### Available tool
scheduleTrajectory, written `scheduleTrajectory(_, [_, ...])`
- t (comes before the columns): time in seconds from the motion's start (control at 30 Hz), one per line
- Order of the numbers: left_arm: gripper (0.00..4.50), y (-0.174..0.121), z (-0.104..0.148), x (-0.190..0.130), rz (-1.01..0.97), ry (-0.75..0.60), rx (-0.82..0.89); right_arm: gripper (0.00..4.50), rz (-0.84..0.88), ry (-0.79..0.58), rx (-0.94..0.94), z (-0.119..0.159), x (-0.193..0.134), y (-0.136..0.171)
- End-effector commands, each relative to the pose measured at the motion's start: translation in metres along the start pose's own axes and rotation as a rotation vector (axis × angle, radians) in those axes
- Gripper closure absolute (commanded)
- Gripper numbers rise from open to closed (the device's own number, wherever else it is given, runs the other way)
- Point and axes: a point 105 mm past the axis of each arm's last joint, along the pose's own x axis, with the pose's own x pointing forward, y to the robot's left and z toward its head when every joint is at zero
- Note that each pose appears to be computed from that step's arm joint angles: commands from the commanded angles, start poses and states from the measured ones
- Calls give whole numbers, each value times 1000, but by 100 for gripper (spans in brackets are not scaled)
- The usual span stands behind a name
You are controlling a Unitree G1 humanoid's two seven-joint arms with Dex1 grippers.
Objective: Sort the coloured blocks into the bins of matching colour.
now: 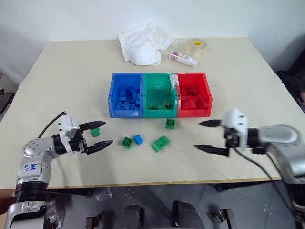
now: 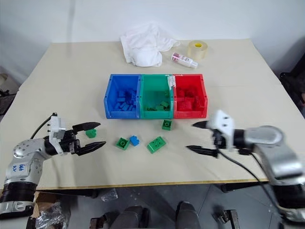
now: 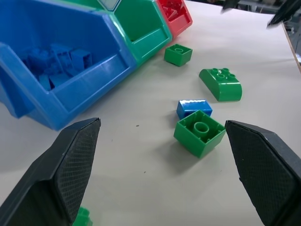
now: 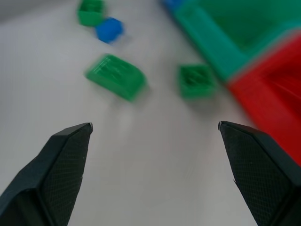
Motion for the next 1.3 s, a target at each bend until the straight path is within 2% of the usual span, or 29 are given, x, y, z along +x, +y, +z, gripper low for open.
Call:
scheduleTrajectory(0.03, [0, -5, 7, -1, 9, -18, 29, 3, 71, 2, -51, 5, 30, -2])
scheduleTrajectory(0.23, [0, -18, 7, -1, 33, -32, 26, 3, 229, 44, -132, 2, 83, 0])
scheduleTrajectory(0.43, [0, -26, 6, -8, 65, -28, 18, 3, 318, 58, -175, 1, 102, 1])
scheduleTrajectory(0.53, [0, -27, 6, -9, 77, -27, 17, 64, 340, 36, -170, 5, 105, 2])
scheduleTrajectory(0.77, [0, -27, 4, -10, 82, -25, 16, 302, 325, -6, -166, 13, 97, 4])
scheduleTrajectory(0.87, [0, -25, 4, -8, 76, -27, 17, 301, 272, -71, -166, 29, 92, 0])
scheduleTrajectory(1.0, [0, -22, 5, -1, 58, -34, 19, 301, 135, -194, -158, 67, 79, -21])
scheduleTrajectory(1.13, [0, -19, 5, 3, 46, -38, 21, 301, -42, -185, -144, 82, 71, -61])
scheduleTrajectory(1.3, [0, -17, 5, 6, 38, -41, 26, 301, -186, -161, -134, 83, 76, -97])
